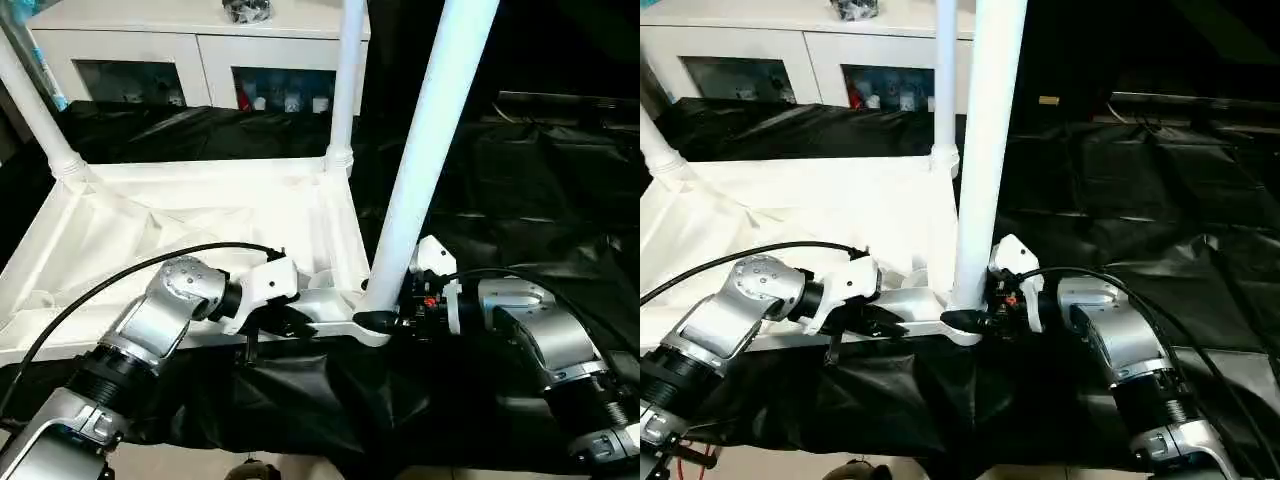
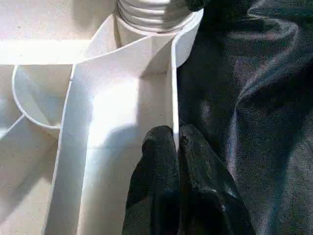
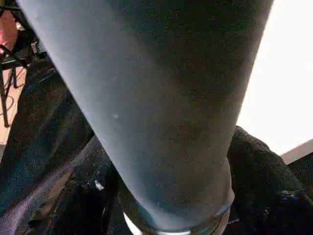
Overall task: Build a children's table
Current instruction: Rotate leg to tighten
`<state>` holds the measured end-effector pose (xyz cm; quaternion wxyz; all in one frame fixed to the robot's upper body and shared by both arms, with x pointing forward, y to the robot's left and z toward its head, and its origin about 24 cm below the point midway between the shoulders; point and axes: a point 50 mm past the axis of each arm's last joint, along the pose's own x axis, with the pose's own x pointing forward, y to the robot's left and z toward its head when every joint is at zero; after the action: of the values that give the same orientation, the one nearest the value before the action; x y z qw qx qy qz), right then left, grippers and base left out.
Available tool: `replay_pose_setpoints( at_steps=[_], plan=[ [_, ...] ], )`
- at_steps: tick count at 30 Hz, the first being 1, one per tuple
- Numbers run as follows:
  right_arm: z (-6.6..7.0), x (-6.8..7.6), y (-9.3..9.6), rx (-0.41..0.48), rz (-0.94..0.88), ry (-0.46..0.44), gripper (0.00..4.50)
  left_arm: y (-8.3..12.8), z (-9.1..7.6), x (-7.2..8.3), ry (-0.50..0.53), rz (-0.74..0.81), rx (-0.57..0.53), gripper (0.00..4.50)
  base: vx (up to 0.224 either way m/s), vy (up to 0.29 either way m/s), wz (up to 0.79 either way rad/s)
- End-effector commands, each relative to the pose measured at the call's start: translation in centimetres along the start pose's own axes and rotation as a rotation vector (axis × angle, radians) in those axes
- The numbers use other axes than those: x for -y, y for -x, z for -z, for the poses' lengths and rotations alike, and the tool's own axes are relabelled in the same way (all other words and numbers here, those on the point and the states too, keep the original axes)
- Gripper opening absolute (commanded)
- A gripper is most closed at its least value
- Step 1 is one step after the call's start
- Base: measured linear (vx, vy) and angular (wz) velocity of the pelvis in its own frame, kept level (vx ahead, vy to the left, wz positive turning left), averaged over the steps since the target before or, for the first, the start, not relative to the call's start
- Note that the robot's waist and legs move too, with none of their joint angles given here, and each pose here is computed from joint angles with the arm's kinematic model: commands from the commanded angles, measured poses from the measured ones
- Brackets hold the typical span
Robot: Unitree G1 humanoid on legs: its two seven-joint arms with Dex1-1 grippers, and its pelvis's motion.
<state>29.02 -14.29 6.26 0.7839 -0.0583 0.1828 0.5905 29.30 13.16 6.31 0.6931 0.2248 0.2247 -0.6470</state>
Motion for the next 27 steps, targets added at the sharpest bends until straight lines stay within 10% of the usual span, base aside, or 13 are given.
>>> replay_pose_setpoints(
  at_steps=[1,17,27],
  plan=[
    [-0.1,-1.1,-0.9,0.002,-0.069,0.007,2.74,-1.0,-1.0,0.3,-0.035,0.049,0.034,0.0,0.0,0.0,0.0],
    [2.8,2.4,-5.5,0.069,0.546,-0.36,2.72,-4.8,-4.1,-3.6,0.22,-0.371,0.116,0.0,0.0,0.0,0.0],
    [2.2,2.0,-7.6,0.089,0.535,-0.352,3.58,-6.3,-4.9,-2.9,0.19,-0.343,0.126,0.0,0.0,0.0,0.0]
  ],
)
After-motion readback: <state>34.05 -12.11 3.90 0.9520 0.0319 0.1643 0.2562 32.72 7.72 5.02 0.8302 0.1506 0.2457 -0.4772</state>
